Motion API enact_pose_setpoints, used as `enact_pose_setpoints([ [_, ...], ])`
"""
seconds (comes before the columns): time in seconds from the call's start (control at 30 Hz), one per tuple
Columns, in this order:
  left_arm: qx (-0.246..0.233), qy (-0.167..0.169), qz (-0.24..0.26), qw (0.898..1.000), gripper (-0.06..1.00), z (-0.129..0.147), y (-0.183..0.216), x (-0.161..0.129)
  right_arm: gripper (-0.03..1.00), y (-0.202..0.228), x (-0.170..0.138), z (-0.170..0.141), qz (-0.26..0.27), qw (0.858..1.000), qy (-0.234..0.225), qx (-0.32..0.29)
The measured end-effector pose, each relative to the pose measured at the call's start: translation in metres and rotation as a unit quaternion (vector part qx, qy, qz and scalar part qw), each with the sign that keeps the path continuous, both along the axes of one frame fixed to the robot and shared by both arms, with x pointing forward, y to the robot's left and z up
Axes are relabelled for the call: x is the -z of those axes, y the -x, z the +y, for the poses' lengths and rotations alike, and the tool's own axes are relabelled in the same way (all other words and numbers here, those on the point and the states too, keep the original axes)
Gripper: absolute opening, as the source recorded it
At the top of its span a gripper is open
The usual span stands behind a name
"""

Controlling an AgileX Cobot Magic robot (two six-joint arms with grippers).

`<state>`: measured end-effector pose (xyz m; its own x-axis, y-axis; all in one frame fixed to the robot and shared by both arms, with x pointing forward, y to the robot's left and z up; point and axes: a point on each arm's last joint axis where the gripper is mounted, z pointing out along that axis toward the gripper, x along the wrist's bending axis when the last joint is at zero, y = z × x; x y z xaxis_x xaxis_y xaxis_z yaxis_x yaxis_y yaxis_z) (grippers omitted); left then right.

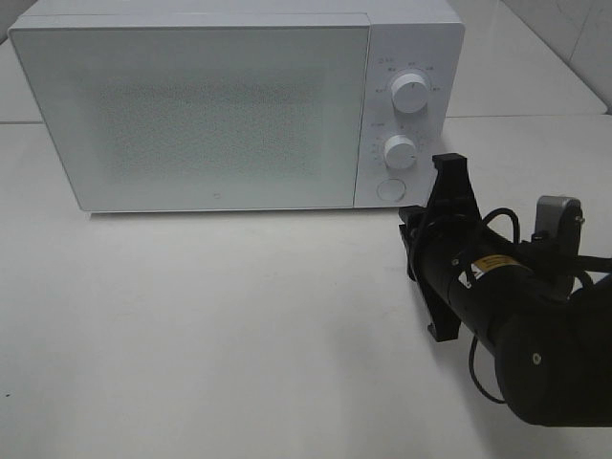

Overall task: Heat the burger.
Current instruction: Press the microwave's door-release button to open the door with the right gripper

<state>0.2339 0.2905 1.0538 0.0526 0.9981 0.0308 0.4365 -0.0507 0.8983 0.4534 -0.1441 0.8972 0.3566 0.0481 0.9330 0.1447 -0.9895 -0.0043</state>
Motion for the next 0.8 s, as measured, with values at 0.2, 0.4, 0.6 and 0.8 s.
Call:
enact_pose_setpoints([
  [0.2,0.000,0.000,0.000,1.000,0.97,0.000,0.000,0.000,0.00,0.000,0.000,0.000,0.006,0.999,-0.032,0.012],
  [0.4,0.000,0.000,0.000,1.000,0.97,0.000,0.000,0.000,0.00,0.001,0.003,-0.001,0.021,0.999,-0.022,0.020],
  [0.6,0.000,0.000,0.000,1.000,0.97,0.000,0.000,0.000,0.00,-0.008,0.007,-0.006,0.040,0.999,-0.008,0.035],
  [0.8,0.000,0.000,0.000,1.000,0.97,0.000,0.000,0.000,0.00,-0.029,0.011,-0.007,0.036,0.999,-0.003,0.037],
])
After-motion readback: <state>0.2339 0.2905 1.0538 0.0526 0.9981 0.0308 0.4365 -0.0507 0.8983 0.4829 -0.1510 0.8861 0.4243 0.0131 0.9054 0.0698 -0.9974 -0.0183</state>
